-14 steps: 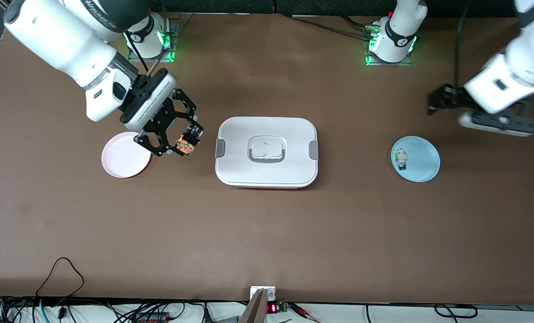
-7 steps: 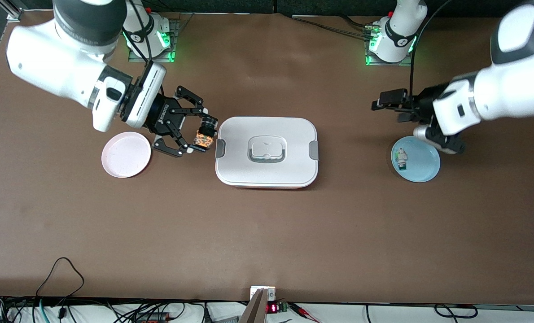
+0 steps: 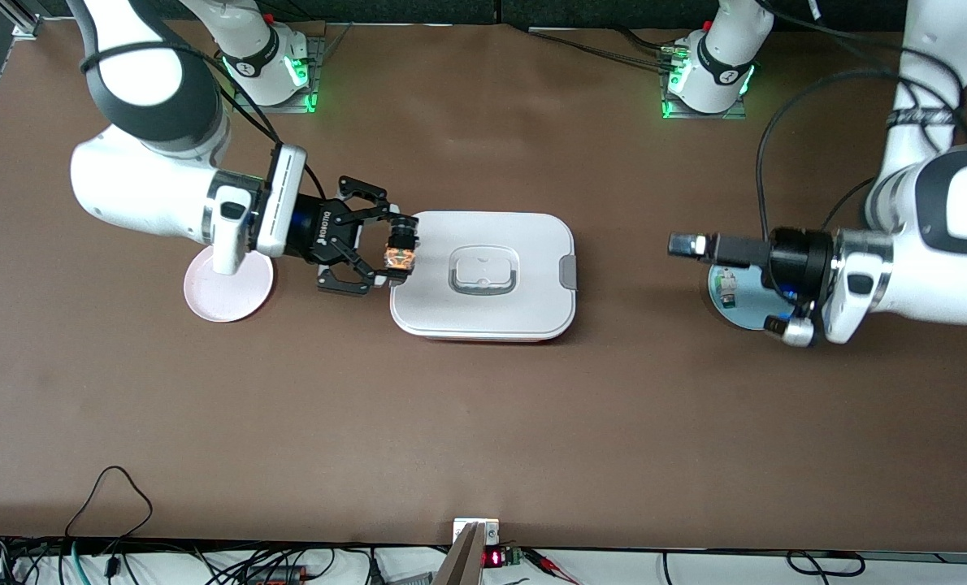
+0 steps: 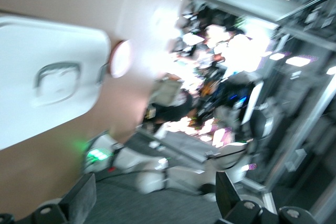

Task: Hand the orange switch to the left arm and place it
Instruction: 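Lift the switch with the right gripper while the left gripper approaches, then grasp the switch with the left gripper above the white box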

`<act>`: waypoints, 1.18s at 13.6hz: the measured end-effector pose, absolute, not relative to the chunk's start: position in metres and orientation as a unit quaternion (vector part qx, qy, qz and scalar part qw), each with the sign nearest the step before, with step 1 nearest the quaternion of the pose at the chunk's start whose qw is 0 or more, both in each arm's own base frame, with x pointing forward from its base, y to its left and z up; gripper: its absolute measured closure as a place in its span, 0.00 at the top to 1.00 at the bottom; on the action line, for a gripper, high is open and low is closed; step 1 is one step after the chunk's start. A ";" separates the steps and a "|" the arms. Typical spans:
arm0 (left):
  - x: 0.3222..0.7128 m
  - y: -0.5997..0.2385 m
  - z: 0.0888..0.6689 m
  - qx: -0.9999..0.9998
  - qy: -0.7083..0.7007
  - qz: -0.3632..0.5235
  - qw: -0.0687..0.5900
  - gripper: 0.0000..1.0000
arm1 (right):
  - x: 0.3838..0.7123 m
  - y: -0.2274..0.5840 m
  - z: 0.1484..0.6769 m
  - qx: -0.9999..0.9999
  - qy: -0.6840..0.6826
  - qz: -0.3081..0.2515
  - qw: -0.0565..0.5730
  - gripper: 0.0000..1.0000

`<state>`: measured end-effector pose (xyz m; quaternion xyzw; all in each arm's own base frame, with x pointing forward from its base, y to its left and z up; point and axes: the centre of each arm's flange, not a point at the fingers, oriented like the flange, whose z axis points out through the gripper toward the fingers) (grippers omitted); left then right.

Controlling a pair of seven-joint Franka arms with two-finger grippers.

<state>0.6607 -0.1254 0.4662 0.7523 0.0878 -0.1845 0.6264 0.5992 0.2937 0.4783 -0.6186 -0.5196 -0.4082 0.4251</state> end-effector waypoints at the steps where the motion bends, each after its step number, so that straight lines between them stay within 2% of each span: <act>1: 0.666 -0.135 0.461 0.741 0.100 -0.179 0.640 1.00 | 0.597 0.305 0.476 -0.615 -0.513 -0.409 0.439 0.73; 6: 0.666 -0.230 0.463 0.722 0.122 -0.137 0.667 1.00 | 0.585 0.348 0.489 -0.594 -0.490 -0.420 0.480 0.73; 16: 0.641 -0.329 0.467 0.720 0.133 -0.116 0.671 1.00 | 0.589 0.403 0.484 -0.606 -0.470 -0.437 0.471 0.73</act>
